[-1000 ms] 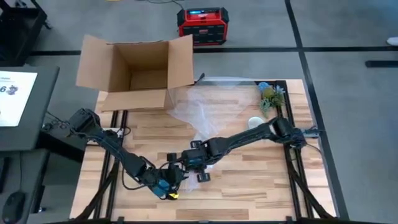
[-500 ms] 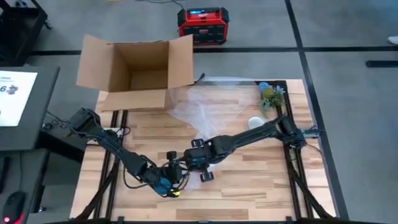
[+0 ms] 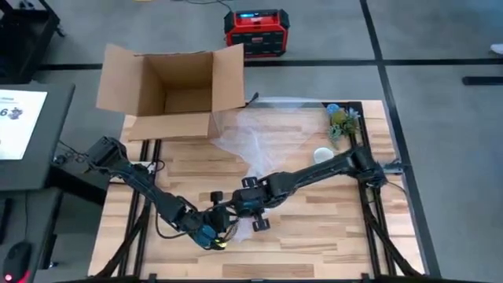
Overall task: Wrap mug
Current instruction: Wrap the red mug with bubble wrap
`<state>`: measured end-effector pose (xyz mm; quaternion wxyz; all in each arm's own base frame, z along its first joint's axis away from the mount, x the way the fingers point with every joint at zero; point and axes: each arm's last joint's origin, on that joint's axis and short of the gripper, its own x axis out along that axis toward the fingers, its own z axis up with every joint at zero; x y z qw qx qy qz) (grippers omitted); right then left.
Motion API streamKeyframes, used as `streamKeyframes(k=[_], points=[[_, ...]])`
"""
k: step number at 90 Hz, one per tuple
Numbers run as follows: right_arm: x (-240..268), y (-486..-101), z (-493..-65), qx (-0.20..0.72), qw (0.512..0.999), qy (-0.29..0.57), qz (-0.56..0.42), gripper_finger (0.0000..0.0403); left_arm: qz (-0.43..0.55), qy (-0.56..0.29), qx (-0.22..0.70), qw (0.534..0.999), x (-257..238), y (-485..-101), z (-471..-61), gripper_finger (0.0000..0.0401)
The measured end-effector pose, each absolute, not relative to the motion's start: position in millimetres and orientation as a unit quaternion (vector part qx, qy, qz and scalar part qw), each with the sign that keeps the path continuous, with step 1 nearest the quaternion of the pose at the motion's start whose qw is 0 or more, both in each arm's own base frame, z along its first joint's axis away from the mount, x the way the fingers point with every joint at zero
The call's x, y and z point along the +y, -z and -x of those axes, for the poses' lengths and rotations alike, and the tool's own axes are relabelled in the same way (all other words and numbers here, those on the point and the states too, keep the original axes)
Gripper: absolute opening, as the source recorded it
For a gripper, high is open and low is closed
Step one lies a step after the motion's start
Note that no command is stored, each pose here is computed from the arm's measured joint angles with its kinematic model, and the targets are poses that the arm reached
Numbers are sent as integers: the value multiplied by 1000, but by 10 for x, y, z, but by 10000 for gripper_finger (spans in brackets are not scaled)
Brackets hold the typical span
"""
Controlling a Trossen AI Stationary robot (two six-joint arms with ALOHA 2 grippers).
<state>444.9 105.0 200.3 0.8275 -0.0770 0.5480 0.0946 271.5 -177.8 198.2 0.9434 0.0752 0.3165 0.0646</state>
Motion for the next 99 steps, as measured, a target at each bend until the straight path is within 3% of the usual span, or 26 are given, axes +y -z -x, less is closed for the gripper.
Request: streamKeyframes(k=[25, 80, 99], points=[[1015, -1752, -4515, 571, 810, -107, 82, 0, -58, -100, 366, 924, -1712, -1895, -2625, 56], [1220, -2961, -3955, 487, 869, -70, 44, 0, -67, -60, 310, 947, -1764, -2179, -2764, 56], [1083, -2875, -3709, 515, 856, -2, 45, 0, -62, -72, 320, 943, -1699, -2091, -2753, 56]])
